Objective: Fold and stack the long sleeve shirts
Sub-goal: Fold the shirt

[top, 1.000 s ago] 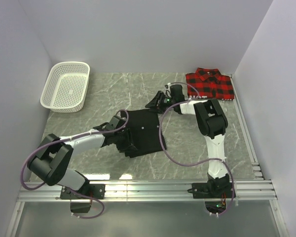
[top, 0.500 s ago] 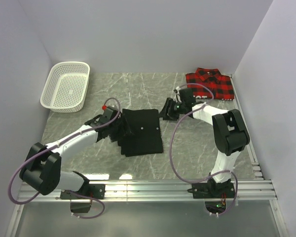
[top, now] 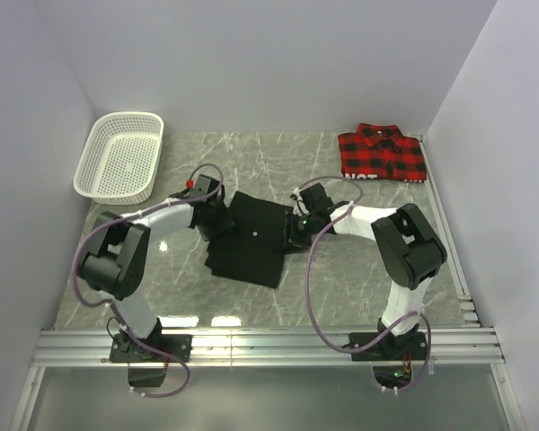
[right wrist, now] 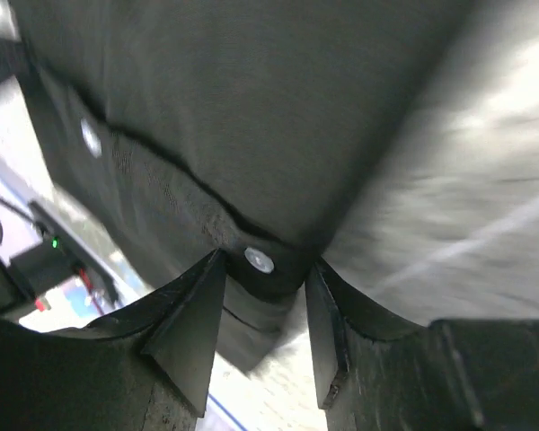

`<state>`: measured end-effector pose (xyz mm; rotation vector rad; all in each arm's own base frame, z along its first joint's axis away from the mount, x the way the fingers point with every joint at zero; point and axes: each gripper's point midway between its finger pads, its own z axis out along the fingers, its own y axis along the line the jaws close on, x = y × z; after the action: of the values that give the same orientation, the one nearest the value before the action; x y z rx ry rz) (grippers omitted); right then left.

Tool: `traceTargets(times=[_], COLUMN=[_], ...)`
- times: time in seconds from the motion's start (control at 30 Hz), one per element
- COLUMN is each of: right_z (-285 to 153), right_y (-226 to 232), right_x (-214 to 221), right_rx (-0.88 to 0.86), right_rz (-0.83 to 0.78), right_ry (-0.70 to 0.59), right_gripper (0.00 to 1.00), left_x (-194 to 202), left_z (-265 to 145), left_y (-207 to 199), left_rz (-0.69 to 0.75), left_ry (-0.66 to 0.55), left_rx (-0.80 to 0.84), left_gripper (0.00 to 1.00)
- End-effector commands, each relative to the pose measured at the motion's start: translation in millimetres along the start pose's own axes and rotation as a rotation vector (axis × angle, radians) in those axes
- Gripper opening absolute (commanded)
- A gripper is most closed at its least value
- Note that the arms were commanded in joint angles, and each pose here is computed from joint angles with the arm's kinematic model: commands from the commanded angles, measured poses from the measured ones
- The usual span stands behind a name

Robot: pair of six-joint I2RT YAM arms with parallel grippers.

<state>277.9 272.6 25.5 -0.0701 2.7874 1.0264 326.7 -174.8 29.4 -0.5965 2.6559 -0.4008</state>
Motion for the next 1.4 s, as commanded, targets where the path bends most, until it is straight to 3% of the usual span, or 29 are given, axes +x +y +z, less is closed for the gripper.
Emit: traceTargets(times=[0.0,0.2,0.3,0.43,0.57,0.67,0.8,0.9,1.13,1.37], right_z=[7,35,29,4,-27,-67,-112,-138,-180,-192], right_y=[24,99,128,115,78,38,-29,-44,-66,-80], right_x=[28,69,59,34,15,-4,-23,-32,-46,-42], right_rx=[-0.047,-0.158,-0.181,-0.100,0.017,0.132,0.306,0.336,0.318,0.300], right_rz=[-0.033,-0.168,-0.249,-0.268,-0.241,-0.184,-0.043,0.014,0.132,0.188], right_ry=[0.065,0.183,0.130,-0.014,-0.128,-0.262,-0.393,-0.476,-0.613,-0.670], right_gripper=[0.47,0.47,0.48,0.50,0.56,0.67,0.82,0.93,0.96,0.96], left_x=[-24,-78,-114,-141,-140,-124,-80,-39,49,95], left_z=[17,43,38,-2,-37,-60,-75,-77,-51,-29], left_y=[-9,-37,-47,-60,-55,-54,-68,-93,-131,-145], left_rz=[0.061,0.163,0.218,0.226,0.205,0.246,0.430,0.590,0.961,1.236], left_ry=[-0.022,-0.074,-0.155,-0.280,-0.355,-0.413,-0.428,-0.446,-0.391,-0.358], left_rx=[0.004,0.026,0.012,0.040,0.052,0.030,-0.029,-0.052,-0.079,-0.095], left_gripper=[0.57,0.61,0.67,0.82,0.91,0.93,0.93,0.91,0.87,0.79])
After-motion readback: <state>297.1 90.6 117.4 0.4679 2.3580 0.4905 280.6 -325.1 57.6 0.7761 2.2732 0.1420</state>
